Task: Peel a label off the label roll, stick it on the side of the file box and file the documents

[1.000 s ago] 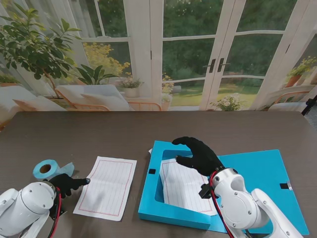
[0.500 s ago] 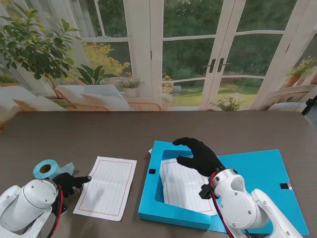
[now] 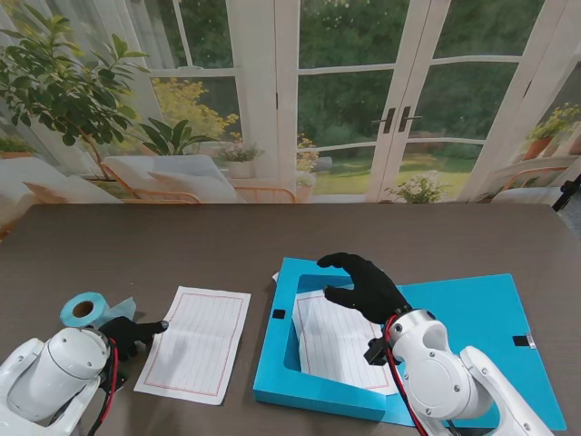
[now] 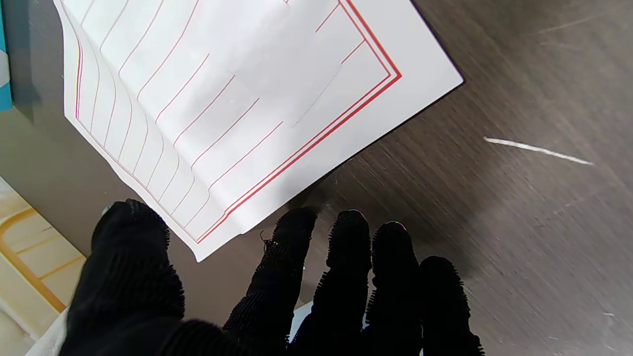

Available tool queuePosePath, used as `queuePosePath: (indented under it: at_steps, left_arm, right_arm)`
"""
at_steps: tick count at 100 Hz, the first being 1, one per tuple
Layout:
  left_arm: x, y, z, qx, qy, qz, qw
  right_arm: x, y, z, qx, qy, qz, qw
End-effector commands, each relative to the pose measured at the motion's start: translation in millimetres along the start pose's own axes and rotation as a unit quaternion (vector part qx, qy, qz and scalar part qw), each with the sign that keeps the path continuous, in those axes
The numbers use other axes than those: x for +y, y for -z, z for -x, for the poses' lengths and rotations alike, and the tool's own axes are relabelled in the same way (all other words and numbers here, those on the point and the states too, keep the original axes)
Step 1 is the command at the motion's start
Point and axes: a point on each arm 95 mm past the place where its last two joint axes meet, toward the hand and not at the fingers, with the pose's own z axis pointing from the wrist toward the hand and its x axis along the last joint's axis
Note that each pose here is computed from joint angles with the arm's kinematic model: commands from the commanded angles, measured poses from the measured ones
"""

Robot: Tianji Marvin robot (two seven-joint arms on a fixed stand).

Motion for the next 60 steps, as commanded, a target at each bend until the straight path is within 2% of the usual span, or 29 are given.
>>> queuePosePath:
  at_steps: [1, 39, 60]
  left_arm:
    - [6.6, -3.6, 0.3, 0.000, 0.004, 0.011, 0.9999]
    - [12.9, -11.9, 1.6, -0.007, 0.013, 0.015, 0.9998]
    - [15.8, -9.4, -0.1, -0.007, 0.016, 0.015, 0.9997]
  right_arm:
    - [-4.5, 0.7, -0.4, -0.001, -0.005, -0.010, 0.9999]
    - [-5.0, 0.2, 0.8, -0.001, -0.010, -0.007, 0.9999]
    - [-5.8, -0.1, 1.2, -0.003, -0.014, -0.009, 0.9999]
